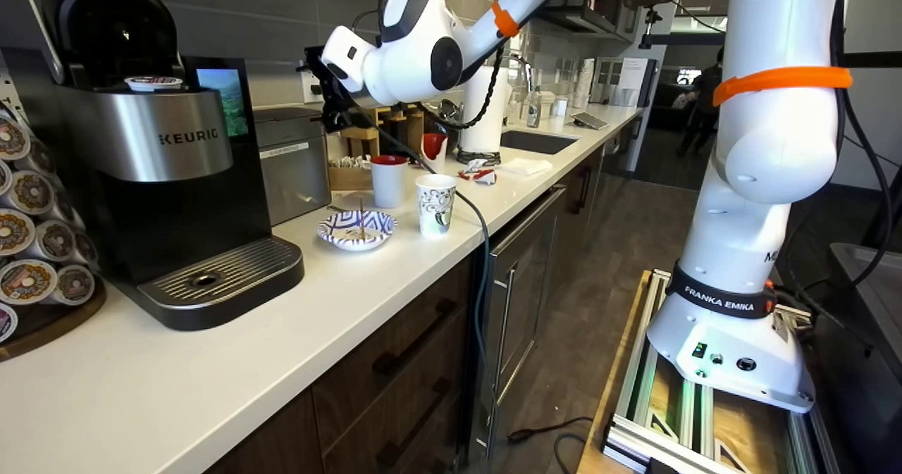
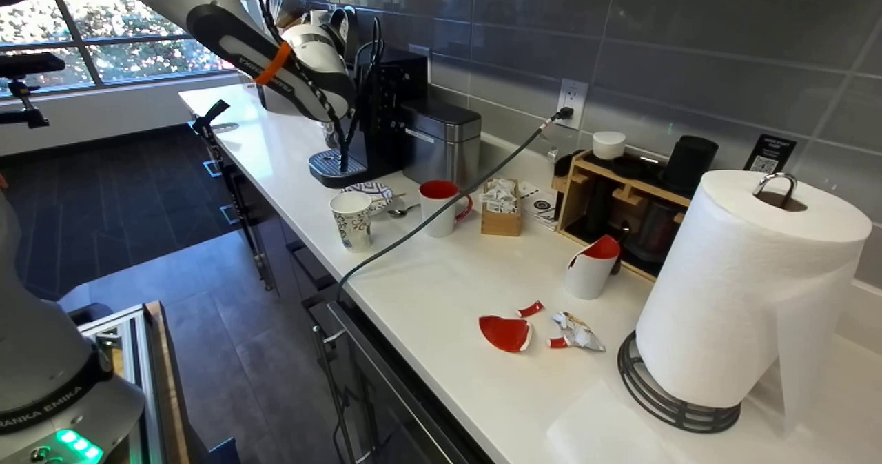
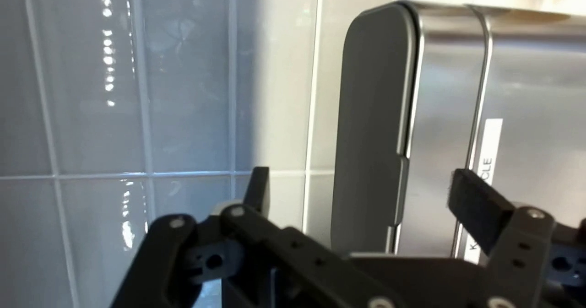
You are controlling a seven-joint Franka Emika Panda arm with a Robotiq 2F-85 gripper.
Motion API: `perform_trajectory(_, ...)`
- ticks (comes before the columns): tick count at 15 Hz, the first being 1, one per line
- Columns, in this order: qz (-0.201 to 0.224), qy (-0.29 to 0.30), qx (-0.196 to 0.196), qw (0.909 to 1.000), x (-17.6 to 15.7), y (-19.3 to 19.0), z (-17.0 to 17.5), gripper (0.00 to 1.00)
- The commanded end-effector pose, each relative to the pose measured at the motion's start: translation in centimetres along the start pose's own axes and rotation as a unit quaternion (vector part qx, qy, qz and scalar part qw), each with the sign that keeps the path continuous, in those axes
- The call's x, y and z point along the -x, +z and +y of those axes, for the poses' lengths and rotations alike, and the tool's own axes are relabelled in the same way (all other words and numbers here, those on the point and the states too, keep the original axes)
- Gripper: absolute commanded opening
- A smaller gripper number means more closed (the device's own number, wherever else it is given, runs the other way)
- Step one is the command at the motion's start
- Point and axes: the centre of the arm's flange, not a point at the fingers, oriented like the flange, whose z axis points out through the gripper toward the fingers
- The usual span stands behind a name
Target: Open the silver bin.
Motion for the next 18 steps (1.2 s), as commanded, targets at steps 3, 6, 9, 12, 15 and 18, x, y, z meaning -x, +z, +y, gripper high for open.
perform_trajectory(3, 0.029, -0.012, -0.006, 0.9995, -1.4, 1.3, -0.1, 1.0)
perform_trajectory(6, 0.027, -0.023, -0.005, 0.9994, -1.3, 2.4, 0.1, 1.0)
perform_trajectory(9, 0.025, -0.031, -0.007, 0.9992, -1.2, 3.3, 0.1, 1.0)
perform_trajectory(12, 0.031, -0.036, -0.013, 0.9988, -1.5, 4.0, -0.1, 1.0)
perform_trajectory(15, 0.034, -0.038, -0.016, 0.9986, -1.7, 4.6, -0.1, 1.0)
perform_trajectory(18, 0.03, -0.035, -0.01, 0.9989, -1.5, 5.1, 0.2, 1.0)
